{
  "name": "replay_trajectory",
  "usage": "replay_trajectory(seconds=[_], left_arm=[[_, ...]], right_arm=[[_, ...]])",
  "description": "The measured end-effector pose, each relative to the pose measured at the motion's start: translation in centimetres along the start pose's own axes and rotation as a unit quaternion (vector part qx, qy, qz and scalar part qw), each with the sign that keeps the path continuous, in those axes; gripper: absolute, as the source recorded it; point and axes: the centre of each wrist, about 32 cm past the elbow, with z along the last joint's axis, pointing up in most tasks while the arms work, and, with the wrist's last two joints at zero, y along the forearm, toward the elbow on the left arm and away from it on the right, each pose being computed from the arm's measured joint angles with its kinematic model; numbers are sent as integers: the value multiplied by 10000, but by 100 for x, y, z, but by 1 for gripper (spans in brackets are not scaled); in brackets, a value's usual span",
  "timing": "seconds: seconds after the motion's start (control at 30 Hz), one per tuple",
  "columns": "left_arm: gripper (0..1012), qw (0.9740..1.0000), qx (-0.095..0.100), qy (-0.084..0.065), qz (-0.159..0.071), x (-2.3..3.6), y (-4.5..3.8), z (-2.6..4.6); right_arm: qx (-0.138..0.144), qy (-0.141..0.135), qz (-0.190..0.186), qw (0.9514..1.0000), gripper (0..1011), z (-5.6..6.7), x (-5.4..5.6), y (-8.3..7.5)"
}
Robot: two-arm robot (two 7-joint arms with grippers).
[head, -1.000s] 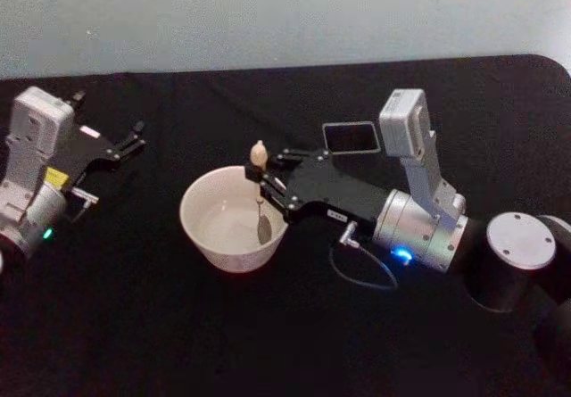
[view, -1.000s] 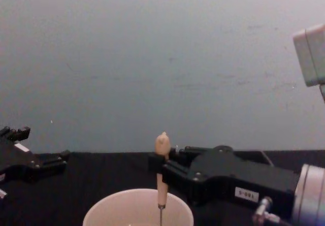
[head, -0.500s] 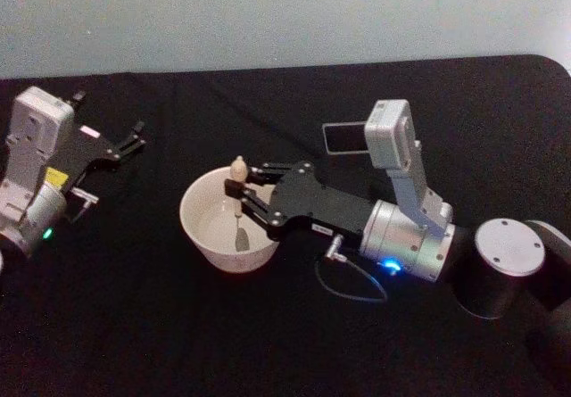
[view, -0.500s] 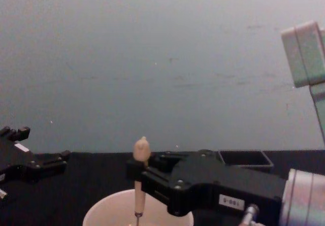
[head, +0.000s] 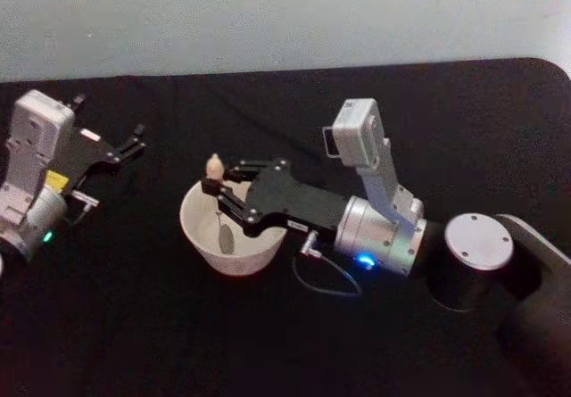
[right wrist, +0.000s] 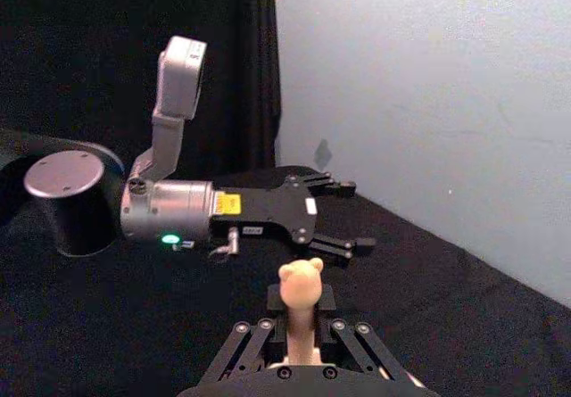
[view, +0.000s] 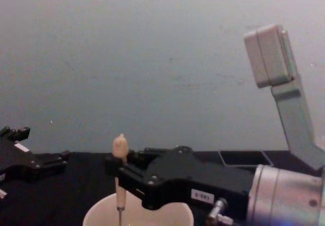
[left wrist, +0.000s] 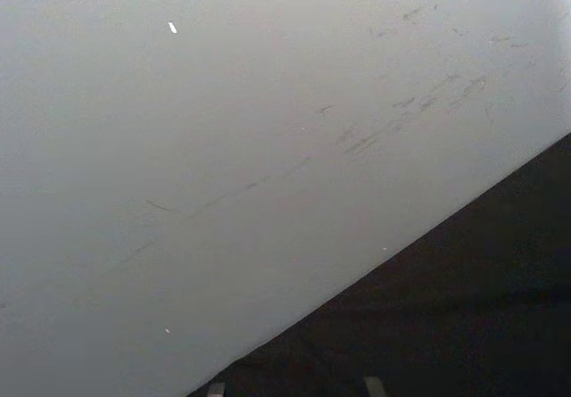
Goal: Pick up the stirring spoon with one hand, stir inside the cup, then place it back in its original position.
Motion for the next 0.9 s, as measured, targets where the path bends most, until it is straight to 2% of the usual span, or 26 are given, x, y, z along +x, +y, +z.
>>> replay_trajectory(seconds=[0.2,0.43,0.6,0.9], left_arm=[[1001,10000,0,0,0,0,0,0],[1001,10000,0,0,0,0,0,0],[1001,10000,0,0,0,0,0,0],[1001,10000,0,0,0,0,0,0]], right_arm=[[46,-23,-119,9999,210,4,49,69],[27,-59,-326,9994,210,-6,128,76],[23,-75,-428,9991,210,-5,170,53],[-10,-103,-622,9980,210,-4,235,-84]])
